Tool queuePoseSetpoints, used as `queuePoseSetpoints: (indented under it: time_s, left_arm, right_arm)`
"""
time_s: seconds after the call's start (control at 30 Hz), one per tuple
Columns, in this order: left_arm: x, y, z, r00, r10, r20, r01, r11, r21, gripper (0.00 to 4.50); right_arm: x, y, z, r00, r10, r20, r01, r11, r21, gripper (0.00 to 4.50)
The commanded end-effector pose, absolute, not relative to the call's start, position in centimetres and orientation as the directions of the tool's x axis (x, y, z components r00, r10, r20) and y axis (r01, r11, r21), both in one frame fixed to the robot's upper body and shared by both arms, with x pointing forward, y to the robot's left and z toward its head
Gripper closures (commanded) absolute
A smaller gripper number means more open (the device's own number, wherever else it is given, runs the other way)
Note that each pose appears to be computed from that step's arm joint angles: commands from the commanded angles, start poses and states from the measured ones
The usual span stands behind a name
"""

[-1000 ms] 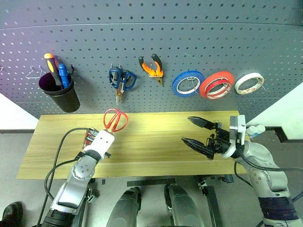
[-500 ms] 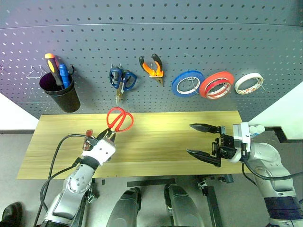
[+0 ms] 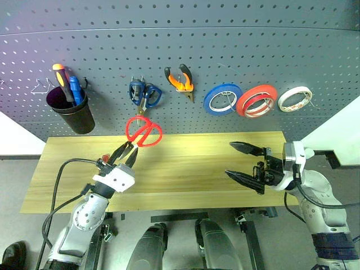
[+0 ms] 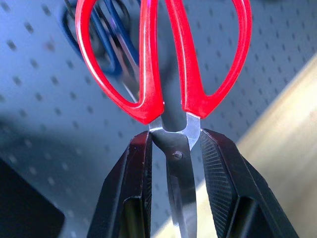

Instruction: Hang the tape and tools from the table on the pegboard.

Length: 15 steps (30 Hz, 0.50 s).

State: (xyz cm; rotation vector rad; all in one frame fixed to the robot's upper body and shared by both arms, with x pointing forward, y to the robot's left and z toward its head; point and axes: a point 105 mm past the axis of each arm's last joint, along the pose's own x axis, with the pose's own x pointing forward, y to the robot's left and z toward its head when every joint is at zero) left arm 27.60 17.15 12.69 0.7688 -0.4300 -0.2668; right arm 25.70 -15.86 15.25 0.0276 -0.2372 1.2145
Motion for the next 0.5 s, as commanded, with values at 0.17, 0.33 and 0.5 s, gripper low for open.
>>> queuePoseSetpoints:
  time_s: [0.17, 0.33, 0.5]
  left_arm:
    - [28.3, 17.3, 15.3, 0.846, -0.405, 0.348, 0.030, 0.687, 0.726, 3.40]
    - [29.2, 17.8, 15.7, 0.852, -0.388, 0.352, 0.022, 0.698, 0.716, 3.40]
    - [30.0, 17.8, 15.9, 0.857, -0.368, 0.361, 0.012, 0.715, 0.699, 3.40]
  right_arm:
    - [26.1, -15.5, 17.6, 0.356, 0.886, 0.298, -0.909, 0.402, -0.108, 0.00]
    - [26.3, -15.3, 17.8, 0.376, 0.877, 0.300, -0.900, 0.423, -0.108, 0.00]
    - [26.4, -15.0, 17.8, 0.390, 0.873, 0.292, -0.893, 0.436, -0.109, 0.00]
